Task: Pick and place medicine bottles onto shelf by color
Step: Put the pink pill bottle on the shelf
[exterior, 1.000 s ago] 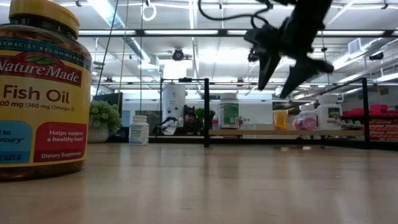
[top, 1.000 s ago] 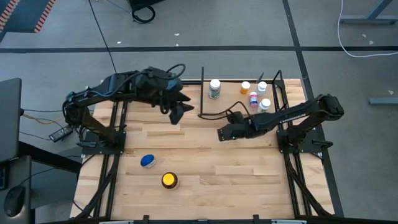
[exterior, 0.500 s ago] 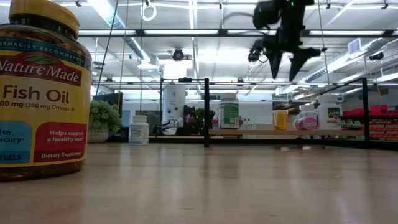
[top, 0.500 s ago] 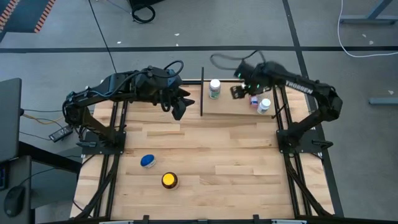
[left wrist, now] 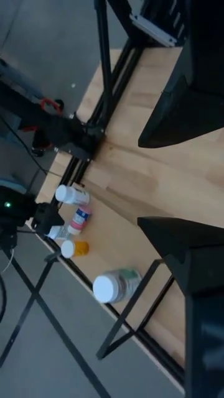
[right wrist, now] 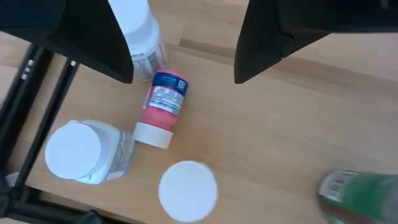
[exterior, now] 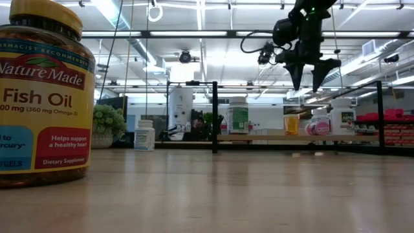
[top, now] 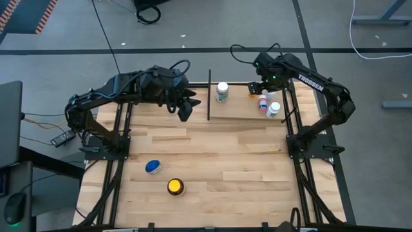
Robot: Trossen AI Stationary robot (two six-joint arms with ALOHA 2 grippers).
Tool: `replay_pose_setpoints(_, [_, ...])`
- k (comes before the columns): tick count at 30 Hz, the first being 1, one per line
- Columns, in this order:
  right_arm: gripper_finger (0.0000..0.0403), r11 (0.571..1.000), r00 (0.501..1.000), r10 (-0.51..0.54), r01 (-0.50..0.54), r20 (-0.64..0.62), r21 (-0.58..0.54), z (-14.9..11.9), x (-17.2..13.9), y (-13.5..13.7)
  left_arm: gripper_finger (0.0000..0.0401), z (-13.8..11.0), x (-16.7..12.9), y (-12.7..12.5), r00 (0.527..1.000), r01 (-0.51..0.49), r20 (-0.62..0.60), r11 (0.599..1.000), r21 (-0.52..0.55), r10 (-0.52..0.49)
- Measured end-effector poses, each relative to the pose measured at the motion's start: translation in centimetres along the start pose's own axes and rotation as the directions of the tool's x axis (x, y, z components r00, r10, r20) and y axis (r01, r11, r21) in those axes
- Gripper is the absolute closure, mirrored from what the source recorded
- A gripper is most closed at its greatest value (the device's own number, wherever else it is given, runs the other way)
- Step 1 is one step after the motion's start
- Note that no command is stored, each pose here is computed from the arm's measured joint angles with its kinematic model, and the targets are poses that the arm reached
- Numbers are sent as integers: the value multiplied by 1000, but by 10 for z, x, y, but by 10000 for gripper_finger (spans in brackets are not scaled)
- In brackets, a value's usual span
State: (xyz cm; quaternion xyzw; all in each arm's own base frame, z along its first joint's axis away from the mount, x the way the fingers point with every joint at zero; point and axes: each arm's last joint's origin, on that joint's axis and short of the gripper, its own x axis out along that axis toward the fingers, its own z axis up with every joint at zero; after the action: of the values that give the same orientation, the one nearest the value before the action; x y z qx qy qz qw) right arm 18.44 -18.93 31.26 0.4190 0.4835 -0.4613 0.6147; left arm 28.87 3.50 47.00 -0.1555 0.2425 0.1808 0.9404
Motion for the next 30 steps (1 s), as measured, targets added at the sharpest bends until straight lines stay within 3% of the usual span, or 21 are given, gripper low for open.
replay_pose_setpoints(7, [81,998,995,-52,54,-84,20,5,27,3,189,2,2,13,999,-44,-12,999,30,45])
replay_pose_setpoints(17, [77,993,971,-116,119,-209,3,3,65,4,189,4,-3,19,998,-59,-7,997,56,59])
replay_pose_setpoints(30, [77,995,977,-102,103,-185,-1,0,84,3,184,3,-6,19,998,-58,-9,996,66,59])
